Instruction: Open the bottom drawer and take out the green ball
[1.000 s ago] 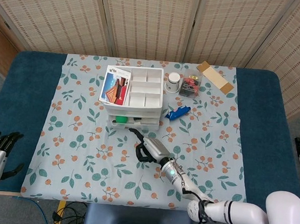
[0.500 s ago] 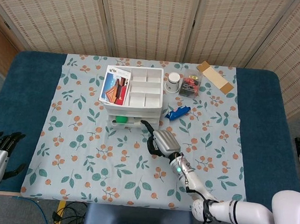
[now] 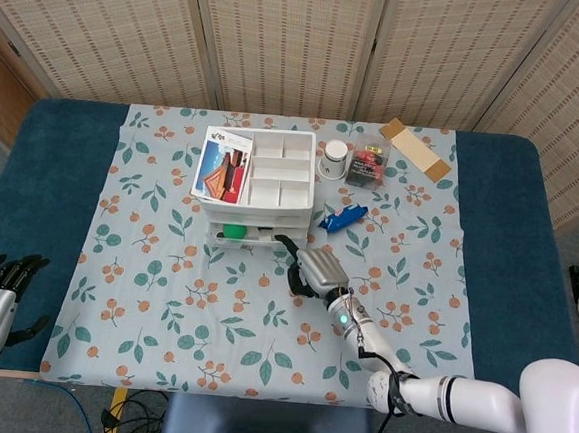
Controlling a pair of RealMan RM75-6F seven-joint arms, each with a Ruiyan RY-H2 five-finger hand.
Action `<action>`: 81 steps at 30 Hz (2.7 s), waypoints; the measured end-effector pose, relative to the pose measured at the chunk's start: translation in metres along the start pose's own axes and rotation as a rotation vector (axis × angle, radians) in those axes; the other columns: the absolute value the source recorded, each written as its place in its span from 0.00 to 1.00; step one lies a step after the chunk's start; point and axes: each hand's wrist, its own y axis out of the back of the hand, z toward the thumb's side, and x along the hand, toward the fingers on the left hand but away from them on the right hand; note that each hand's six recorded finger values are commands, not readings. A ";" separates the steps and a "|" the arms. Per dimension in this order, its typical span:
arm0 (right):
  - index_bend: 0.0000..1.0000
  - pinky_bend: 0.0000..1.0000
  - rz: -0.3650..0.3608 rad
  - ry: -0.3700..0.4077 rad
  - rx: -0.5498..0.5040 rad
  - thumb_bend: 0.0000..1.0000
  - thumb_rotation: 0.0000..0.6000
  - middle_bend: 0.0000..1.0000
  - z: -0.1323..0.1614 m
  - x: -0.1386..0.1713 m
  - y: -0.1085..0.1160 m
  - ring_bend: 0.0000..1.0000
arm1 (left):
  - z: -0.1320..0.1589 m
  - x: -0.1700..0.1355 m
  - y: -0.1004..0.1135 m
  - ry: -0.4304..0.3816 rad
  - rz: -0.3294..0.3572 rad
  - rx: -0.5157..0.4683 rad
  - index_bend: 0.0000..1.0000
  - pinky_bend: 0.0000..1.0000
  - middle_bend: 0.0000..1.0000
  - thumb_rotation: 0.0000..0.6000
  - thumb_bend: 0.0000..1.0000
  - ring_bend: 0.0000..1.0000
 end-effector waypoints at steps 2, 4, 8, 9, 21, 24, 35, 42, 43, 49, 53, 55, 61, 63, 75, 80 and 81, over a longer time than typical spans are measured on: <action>0.14 1.00 0.005 -0.002 0.004 0.74 1.00 0.78 0.000 0.000 0.000 0.92 | 0.000 0.000 0.000 0.001 -0.001 0.001 0.17 0.09 0.18 1.00 0.20 0.18; 0.16 1.00 0.008 0.000 0.004 0.74 1.00 0.78 0.000 0.001 0.001 0.92 | 0.000 0.000 0.000 0.000 -0.001 0.000 0.17 0.09 0.18 1.00 0.20 0.18; 0.17 1.00 0.013 0.007 0.003 0.74 1.00 0.78 0.002 0.005 0.000 0.92 | 0.001 0.001 0.000 -0.003 -0.001 -0.001 0.17 0.09 0.18 1.00 0.20 0.18; 0.17 1.00 0.015 0.009 0.002 0.74 1.00 0.78 0.003 0.006 0.000 0.92 | 0.001 0.001 0.000 -0.004 -0.001 -0.001 0.17 0.09 0.18 1.00 0.20 0.18; 0.17 1.00 0.088 0.039 -0.008 0.74 1.00 0.78 0.008 0.029 -0.009 0.92 | 0.001 0.000 -0.001 -0.002 -0.003 0.001 0.17 0.09 0.18 1.00 0.20 0.18; 0.17 1.00 0.108 0.047 -0.011 0.74 1.00 0.78 0.009 0.037 -0.013 0.92 | 0.001 0.000 -0.002 -0.002 -0.004 0.000 0.17 0.09 0.18 1.00 0.20 0.18; 0.01 1.00 0.130 0.070 -0.024 0.74 1.00 0.77 0.010 0.056 -0.015 0.92 | 0.002 0.000 -0.002 -0.005 -0.004 0.001 0.17 0.09 0.18 1.00 0.20 0.18; 0.00 1.00 0.105 0.103 -0.010 0.74 1.00 0.75 0.015 0.066 -0.002 0.91 | 0.001 0.000 -0.003 -0.003 -0.009 0.004 0.17 0.09 0.18 1.00 0.20 0.18; 0.00 1.00 0.102 0.109 -0.004 0.73 1.00 0.75 0.016 0.068 0.001 0.91 | 0.002 0.000 -0.003 -0.003 -0.009 0.004 0.17 0.09 0.18 1.00 0.20 0.18; 0.00 1.00 0.078 0.163 0.070 0.65 1.00 0.73 0.032 0.070 0.021 0.87 | 0.004 0.000 -0.002 -0.007 -0.005 0.004 0.17 0.09 0.18 1.00 0.20 0.18; 0.06 1.00 0.055 0.224 0.170 0.55 1.00 0.72 0.051 0.065 0.033 0.85 | 0.003 -0.001 -0.001 -0.005 0.000 0.001 0.17 0.09 0.18 1.00 0.20 0.18; 0.08 1.00 0.043 0.255 0.238 0.51 1.00 0.72 0.060 0.061 0.038 0.85 | 0.003 -0.002 0.000 -0.003 0.001 0.000 0.17 0.09 0.18 1.00 0.20 0.18; 0.13 1.00 -0.016 0.332 0.513 0.38 1.00 0.72 0.083 0.045 0.050 0.84 | 0.000 -0.004 0.001 0.005 0.005 -0.002 0.17 0.09 0.18 1.00 0.20 0.18; 0.13 1.00 -0.037 0.355 0.616 0.36 1.00 0.73 0.090 0.038 0.053 0.84 | -0.002 -0.005 0.001 0.011 0.007 -0.003 0.17 0.09 0.18 1.00 0.20 0.18; 0.14 1.00 -0.112 0.454 0.975 0.20 1.00 0.81 0.109 -0.002 0.042 0.92 | -0.007 -0.008 0.004 0.028 0.018 -0.009 0.17 0.09 0.18 1.00 0.20 0.18; 0.18 1.00 -0.132 0.473 1.034 0.20 1.00 0.83 0.113 -0.016 0.037 0.93 | -0.008 -0.009 0.005 0.033 0.020 -0.008 0.17 0.09 0.18 1.00 0.20 0.18; 0.18 1.00 -0.136 0.476 1.044 0.20 1.00 0.83 0.114 -0.018 0.036 0.93 | -0.008 -0.009 0.006 0.034 0.021 -0.008 0.17 0.09 0.18 1.00 0.20 0.18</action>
